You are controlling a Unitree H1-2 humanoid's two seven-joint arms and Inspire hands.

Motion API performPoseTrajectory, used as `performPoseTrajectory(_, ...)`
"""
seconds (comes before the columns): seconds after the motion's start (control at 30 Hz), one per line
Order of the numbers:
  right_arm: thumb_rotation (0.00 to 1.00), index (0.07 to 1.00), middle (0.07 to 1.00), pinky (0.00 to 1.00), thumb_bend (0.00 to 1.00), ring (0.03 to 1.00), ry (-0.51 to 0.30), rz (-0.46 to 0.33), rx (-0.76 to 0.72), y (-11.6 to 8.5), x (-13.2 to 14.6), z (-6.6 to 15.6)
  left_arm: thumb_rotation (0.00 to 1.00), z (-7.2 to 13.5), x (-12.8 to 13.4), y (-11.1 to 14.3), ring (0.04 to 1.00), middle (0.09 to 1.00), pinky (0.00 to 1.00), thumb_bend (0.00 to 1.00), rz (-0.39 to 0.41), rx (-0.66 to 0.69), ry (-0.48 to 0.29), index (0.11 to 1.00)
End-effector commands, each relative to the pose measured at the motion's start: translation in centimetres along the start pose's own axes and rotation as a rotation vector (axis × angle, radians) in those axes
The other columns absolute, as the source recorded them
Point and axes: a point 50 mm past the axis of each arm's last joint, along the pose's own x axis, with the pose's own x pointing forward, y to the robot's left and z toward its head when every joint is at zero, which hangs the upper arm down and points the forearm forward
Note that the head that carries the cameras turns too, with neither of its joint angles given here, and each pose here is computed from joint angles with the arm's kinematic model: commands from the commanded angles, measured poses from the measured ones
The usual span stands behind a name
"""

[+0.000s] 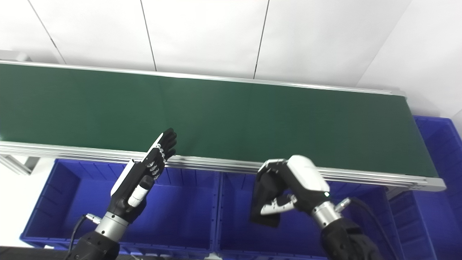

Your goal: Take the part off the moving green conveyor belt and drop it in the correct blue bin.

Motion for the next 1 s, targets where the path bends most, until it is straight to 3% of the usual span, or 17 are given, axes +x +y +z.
performPoseTrajectory(0.0,0.0,0.523,0.445,0.27,0.51,0.37,-0.065,-0.002,-0.05,0.1,0.2,0.0,0.9,1.0,0.6,0.1,1.0,1.0,1.0,0.89,-0.004,-0.006,-0.052,1.0)
performPoseTrajectory(0.23,0.0,0.509,0.484,0.32,0.52,0.4,-0.031,0.075,-0.089,2.7,0.7,-1.3,0.91,1.2,0.4,-0.4,1.0,1.0,1.0,0.89,-0.004,0.003,-0.058,1.0)
performPoseTrajectory(0.43,0.0,0.511,0.47,0.31,0.52,0.394,-0.016,0.077,-0.095,4.0,1.7,-1.7,0.91,1.5,0.2,-0.7,1.0,1.0,1.0,0.89,-0.003,0.005,-0.062,1.0)
performPoseTrajectory(0.7,0.0,0.531,0.46,0.32,0.51,0.38,-0.046,0.095,-0.242,5.0,2.8,-2.4,0.92,1.7,-0.2,-1.0,1.0,1.0,1.0,0.89,0.0,0.011,-0.059,1.0)
performPoseTrajectory(0.97,0.0,0.538,0.452,0.29,0.51,0.367,-0.082,0.051,-0.26,4.8,3.4,-2.7,0.92,1.8,-0.5,-1.2,1.0,1.0,1.0,0.88,-0.001,0.003,-0.053,1.0)
